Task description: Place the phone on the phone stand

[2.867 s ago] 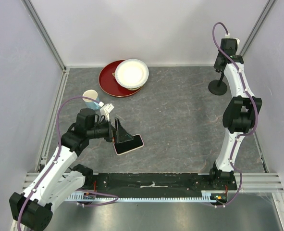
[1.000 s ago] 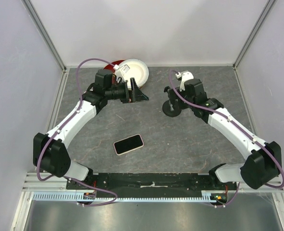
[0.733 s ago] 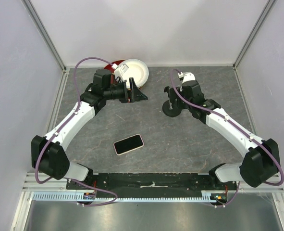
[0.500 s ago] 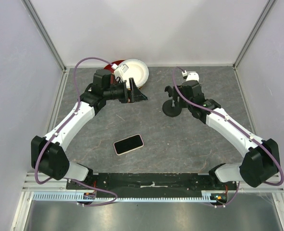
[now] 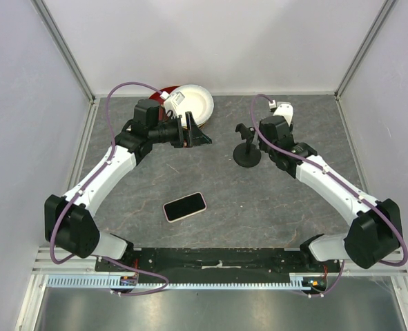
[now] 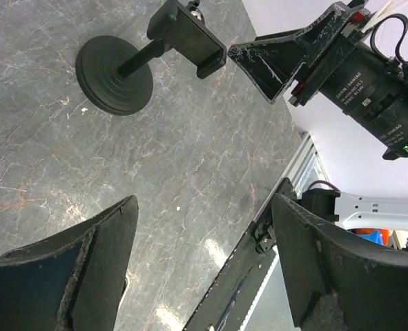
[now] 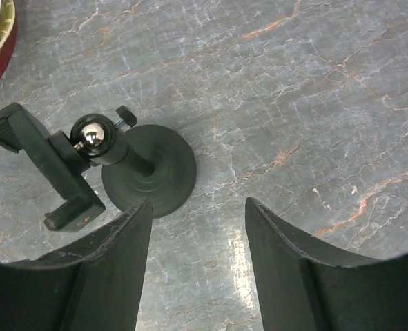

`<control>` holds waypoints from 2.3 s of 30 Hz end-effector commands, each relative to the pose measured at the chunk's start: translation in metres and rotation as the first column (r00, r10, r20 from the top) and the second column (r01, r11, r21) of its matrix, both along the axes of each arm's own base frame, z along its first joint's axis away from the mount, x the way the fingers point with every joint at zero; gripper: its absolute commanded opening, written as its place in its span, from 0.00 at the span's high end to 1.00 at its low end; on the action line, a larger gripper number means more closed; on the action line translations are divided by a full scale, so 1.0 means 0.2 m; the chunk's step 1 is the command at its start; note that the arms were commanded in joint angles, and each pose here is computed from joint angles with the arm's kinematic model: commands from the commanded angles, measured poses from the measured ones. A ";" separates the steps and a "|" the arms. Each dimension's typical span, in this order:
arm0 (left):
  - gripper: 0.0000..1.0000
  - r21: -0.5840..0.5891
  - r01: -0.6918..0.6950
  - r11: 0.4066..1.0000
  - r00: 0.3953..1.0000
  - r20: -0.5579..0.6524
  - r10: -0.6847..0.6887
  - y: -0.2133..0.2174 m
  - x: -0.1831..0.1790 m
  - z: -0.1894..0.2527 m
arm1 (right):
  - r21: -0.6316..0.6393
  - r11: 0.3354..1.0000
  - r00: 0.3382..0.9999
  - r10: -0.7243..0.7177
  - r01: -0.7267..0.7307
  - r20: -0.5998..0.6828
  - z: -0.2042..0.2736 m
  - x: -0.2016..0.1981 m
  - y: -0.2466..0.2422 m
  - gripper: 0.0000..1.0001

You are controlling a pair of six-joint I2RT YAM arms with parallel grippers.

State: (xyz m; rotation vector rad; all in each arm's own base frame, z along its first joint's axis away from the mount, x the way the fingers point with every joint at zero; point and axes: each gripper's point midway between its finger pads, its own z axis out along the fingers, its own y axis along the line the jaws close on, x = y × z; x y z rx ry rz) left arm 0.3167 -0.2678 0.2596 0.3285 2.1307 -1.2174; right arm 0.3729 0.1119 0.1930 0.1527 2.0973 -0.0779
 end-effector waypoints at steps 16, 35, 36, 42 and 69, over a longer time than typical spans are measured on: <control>0.16 0.005 0.010 1.000 0.998 0.066 -0.010 0.01 0.01 0.06 | 0.266 0.946 0.981 0.160 -0.184 0.108 0.12 0.10 0.33 0.32; 0.16 -0.002 0.020 1.000 0.998 0.059 -0.020 0.00 0.01 0.06 | 0.098 0.982 0.986 0.155 -0.161 0.065 0.03 0.04 0.21 0.75; 0.16 -0.003 0.019 1.000 0.998 0.059 -0.019 0.00 0.01 0.06 | 0.085 0.982 0.984 0.164 -0.170 0.067 0.03 0.04 0.21 0.80; 0.16 0.000 0.019 1.000 0.998 0.053 -0.019 0.00 0.01 0.05 | 0.021 0.967 0.967 0.251 -0.252 0.051 0.02 0.00 0.21 1.00; 0.17 0.029 -0.053 0.998 0.998 0.037 0.052 0.06 0.06 0.01 | -0.034 0.901 0.902 0.432 -0.432 0.017 0.16 -0.03 0.30 0.10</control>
